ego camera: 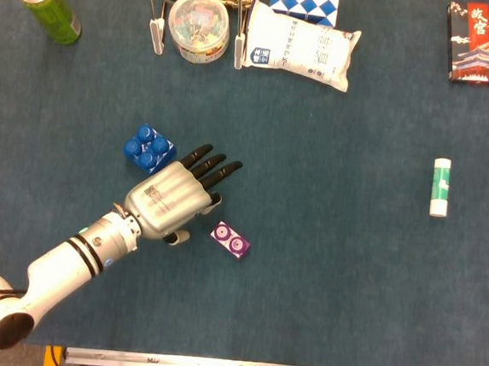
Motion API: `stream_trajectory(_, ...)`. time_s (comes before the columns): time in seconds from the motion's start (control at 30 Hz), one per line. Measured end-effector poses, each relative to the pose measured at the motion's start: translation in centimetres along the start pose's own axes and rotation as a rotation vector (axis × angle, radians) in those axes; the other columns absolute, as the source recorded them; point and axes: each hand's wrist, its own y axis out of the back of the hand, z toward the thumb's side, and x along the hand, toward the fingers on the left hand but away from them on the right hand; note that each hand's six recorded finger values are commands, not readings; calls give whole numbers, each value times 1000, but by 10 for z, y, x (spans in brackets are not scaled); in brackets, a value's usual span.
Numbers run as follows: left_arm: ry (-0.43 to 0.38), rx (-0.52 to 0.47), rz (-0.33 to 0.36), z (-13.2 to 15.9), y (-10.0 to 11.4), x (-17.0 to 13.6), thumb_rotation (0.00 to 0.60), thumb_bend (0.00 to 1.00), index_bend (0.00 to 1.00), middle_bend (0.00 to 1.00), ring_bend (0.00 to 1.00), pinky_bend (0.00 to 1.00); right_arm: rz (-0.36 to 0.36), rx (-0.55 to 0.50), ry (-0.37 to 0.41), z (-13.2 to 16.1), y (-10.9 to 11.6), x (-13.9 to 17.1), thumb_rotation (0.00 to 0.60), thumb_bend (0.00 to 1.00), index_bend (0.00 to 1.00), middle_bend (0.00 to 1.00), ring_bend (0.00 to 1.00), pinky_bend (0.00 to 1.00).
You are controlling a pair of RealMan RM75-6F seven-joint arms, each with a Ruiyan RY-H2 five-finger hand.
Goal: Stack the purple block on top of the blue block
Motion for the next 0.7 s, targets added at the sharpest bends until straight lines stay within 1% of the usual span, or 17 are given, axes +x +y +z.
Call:
stream_trajectory(0.33, 37, -1, -44, 6, -5, 5, 600, 172, 463, 0, 0, 28, -26, -5, -19, -5, 10, 4, 600, 0, 304, 269, 151, 238)
stream_trajectory(0.7, 31, -4, -48, 18, -2, 11, 600, 173, 478, 0, 0, 29, -53, -8, -50, -14, 23, 9, 600, 0, 305, 272, 151, 238)
